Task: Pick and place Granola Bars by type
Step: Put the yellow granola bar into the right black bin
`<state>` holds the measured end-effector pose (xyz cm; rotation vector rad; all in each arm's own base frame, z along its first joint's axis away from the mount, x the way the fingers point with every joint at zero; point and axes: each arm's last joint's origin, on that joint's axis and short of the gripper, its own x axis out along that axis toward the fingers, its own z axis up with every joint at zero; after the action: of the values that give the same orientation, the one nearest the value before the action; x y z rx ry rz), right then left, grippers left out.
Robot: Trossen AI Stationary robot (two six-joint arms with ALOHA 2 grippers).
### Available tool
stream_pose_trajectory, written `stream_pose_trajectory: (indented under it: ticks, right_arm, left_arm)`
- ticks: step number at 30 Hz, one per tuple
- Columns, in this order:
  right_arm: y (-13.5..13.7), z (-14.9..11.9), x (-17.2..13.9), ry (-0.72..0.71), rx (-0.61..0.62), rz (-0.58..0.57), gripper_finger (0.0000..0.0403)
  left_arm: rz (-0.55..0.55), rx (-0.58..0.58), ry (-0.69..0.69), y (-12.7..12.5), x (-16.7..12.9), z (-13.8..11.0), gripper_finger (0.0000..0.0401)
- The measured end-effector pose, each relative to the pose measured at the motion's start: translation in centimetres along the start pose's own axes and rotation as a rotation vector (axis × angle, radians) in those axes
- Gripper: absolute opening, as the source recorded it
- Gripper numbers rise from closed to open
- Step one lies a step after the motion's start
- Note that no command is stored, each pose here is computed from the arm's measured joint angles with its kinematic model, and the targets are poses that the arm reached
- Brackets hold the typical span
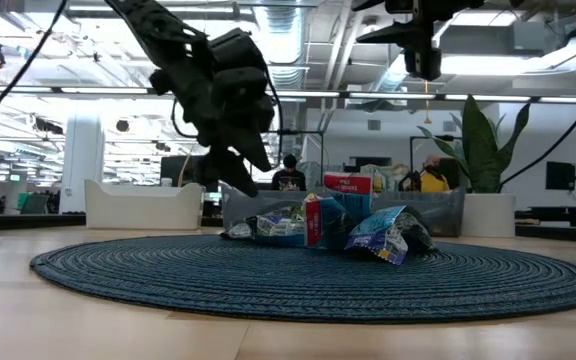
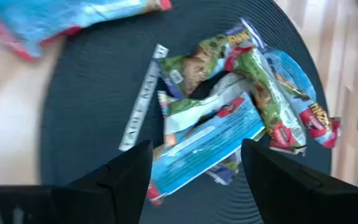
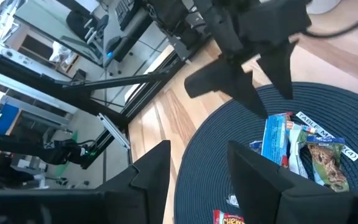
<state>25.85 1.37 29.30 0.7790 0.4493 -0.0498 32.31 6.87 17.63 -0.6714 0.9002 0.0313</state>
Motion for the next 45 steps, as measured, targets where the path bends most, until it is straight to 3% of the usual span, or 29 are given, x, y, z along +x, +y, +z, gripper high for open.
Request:
stream_pose_trajectory:
  ticks: [8,19,25,30,34,45]
  right_arm:
    - [0.0,0.0,-0.1,0.002,-0.016,0.005,0.0147]
    - [0.9,0.6,-2.3,-0.063,-0.075,0.053,0.0147]
    - [1.0,0.8,-3.4,-0.087,-0.092,0.048,0.0147]
    - [0.7,0.5,-3.4,-0.057,-0.083,0.016,0.0147]
    - [0.6,0.4,-3.4,-0.049,-0.081,0.008,0.0147]
    - [0.7,0.4,-3.4,-0.051,-0.088,0.009,0.0147]
  left_arm:
    - [-0.025,-0.017,0.058,0.6,2.2,0.5,0.0238]
    - [0.011,-0.018,0.051,1.0,2.9,0.4,0.0238]
    - [-0.013,-0.082,0.106,2.2,5.0,-0.2,0.0238]
    - [-0.008,-0.065,0.075,2.2,5.0,0.1,0.0238]
    - [-0.064,-0.081,0.051,2.2,4.7,0.9,0.0237]
    - [-0.109,-0.078,0.057,1.9,4.6,1.4,0.0182]
